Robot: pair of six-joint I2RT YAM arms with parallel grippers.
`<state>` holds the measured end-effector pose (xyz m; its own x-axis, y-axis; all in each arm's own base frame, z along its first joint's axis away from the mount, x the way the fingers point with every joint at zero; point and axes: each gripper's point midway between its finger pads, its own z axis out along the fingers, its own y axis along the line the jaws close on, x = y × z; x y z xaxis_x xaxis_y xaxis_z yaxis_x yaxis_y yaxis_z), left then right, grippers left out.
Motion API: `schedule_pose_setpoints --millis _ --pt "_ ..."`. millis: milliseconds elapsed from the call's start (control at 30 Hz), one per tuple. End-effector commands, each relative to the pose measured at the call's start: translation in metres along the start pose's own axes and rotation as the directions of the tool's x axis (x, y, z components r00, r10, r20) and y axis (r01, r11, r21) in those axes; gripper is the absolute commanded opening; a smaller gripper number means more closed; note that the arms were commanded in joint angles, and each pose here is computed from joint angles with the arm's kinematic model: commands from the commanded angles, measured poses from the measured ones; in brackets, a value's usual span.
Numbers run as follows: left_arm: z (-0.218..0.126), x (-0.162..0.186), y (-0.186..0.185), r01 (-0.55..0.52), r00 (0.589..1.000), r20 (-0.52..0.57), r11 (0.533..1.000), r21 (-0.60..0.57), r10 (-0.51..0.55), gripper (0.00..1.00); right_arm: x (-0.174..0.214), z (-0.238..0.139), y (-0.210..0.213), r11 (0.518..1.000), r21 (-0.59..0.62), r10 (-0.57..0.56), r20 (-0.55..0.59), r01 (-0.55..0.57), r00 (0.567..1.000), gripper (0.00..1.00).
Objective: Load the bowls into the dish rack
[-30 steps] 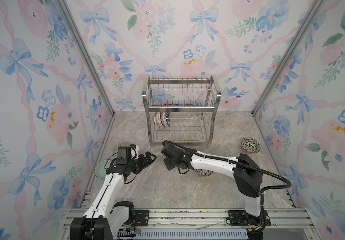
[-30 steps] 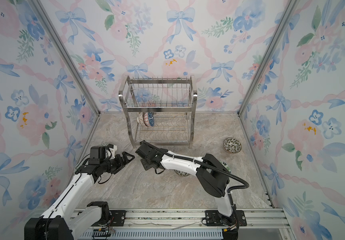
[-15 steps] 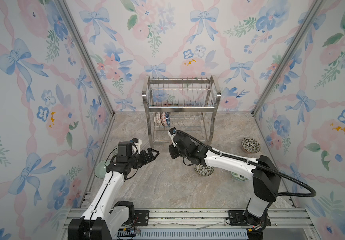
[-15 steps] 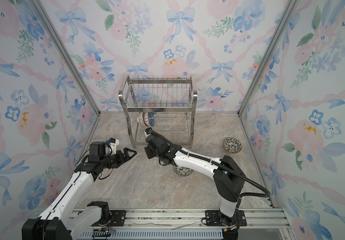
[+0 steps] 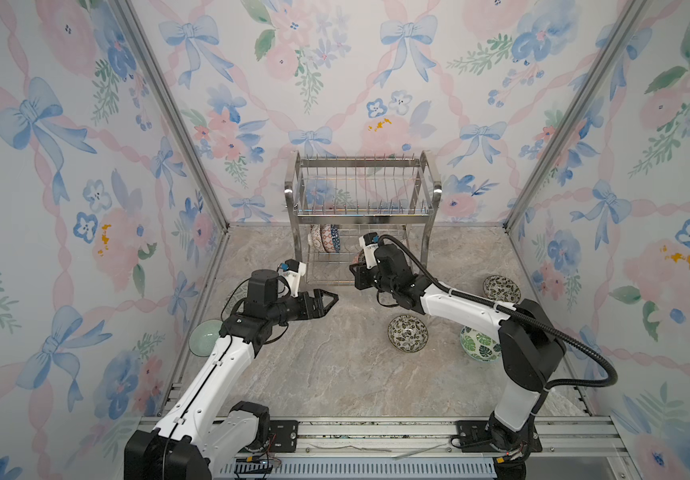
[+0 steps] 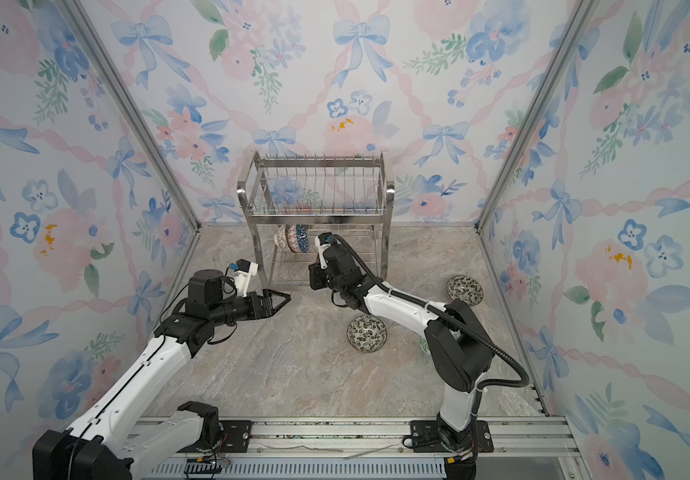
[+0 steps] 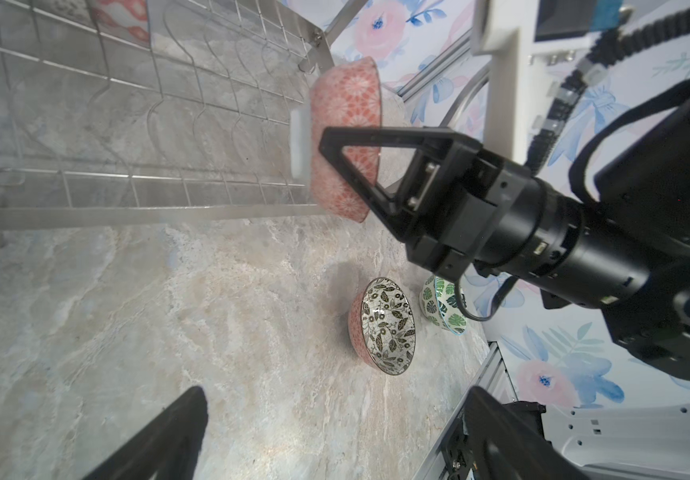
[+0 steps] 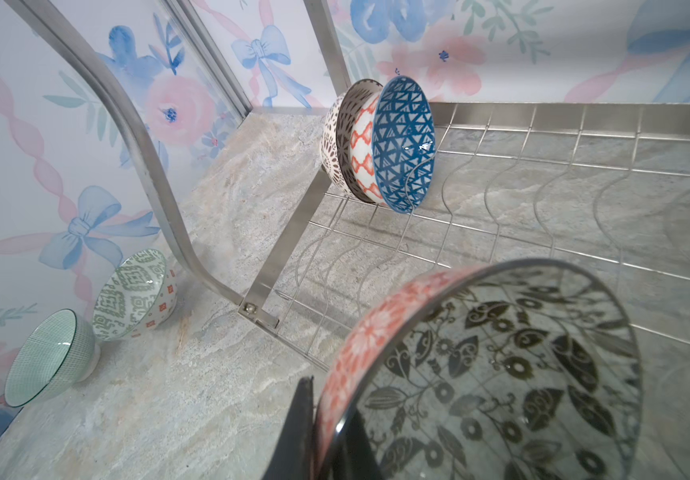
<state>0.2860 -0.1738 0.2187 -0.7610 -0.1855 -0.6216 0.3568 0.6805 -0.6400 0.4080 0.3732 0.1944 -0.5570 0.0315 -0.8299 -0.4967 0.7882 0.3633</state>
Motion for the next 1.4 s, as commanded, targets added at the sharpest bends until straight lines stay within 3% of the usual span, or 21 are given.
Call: schedule_pose_setpoints --millis 0,467,1000,1367 --pt "0.008 -0.016 -0.004 -0.107 0.993 0.043 0.993 -0.058 0.110 0.98 -0.031 0.011 0.001 0.997 -0.067 0.037 0.134 -0.028 0.990 0.00" --pt "0.027 -0.036 -0.012 -0.257 0.959 0.071 0.948 -0.186 0.274 0.98 -0.055 0.056 -0.023 0.983 -0.159 0.134 0.288 -0.091 0.948 0.00" --pt "0.042 -0.065 0.005 -0.255 0.951 0.085 0.912 -0.320 0.296 0.98 -0.081 0.099 -0.046 0.937 -0.284 0.292 0.312 -0.205 0.904 0.00" --pt "0.050 -0.072 0.011 -0.246 0.950 0.103 0.907 -0.342 0.296 0.98 -0.090 0.125 -0.053 0.900 -0.355 0.371 0.315 -0.255 0.873 0.00"
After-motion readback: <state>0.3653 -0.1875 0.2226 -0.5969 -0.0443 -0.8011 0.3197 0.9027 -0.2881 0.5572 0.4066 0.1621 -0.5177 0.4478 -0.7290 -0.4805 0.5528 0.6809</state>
